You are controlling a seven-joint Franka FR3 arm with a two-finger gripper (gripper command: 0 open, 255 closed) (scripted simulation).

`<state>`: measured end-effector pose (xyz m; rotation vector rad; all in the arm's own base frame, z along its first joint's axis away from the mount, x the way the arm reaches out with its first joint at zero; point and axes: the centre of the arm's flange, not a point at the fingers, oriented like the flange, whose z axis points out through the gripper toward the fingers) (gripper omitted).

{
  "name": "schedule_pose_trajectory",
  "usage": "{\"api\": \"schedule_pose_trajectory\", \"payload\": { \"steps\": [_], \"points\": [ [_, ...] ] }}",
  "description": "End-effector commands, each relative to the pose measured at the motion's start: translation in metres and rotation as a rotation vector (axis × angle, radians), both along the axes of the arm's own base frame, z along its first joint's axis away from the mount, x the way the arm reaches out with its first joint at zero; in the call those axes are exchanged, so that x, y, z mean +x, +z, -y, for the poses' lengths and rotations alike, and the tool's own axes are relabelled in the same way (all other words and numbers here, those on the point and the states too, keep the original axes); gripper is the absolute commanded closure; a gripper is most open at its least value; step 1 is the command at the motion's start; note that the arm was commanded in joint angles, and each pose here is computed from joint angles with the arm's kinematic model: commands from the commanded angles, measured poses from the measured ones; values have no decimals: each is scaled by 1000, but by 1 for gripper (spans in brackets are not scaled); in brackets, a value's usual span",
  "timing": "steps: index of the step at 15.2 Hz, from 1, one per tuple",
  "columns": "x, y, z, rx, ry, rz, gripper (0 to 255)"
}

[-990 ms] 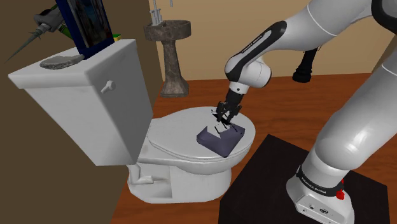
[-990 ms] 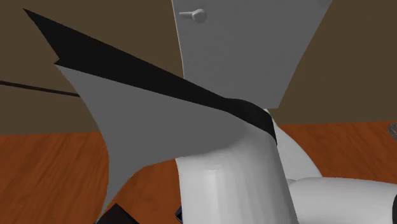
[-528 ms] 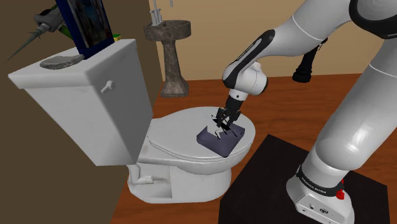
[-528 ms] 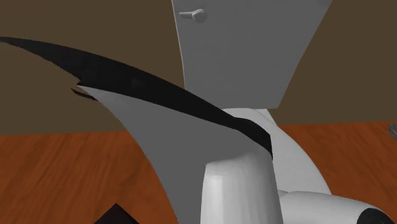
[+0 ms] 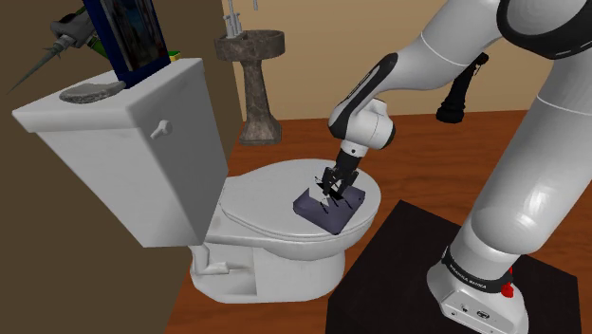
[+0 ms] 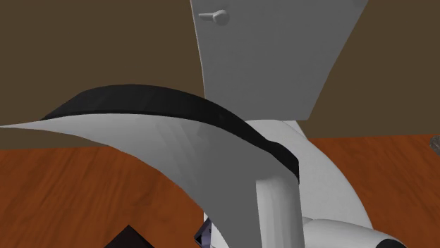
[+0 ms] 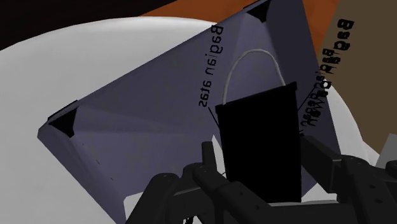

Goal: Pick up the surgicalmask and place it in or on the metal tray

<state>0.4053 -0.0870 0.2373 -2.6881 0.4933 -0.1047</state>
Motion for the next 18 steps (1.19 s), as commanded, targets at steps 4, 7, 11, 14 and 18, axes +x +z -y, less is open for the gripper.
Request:
{"api": "schedule_pose_trajectory", "payload": {
  "steps": [4,7,11,14,18],
  "points": [
    [0,0,0,0,0,0,255],
    [0,0,0,0,0,0,0],
    [-2,12,5,0,0,0,0],
    [-7,46,19,0,0,0,0],
    [-7,46,19,0,0,0,0]
  ]
}}
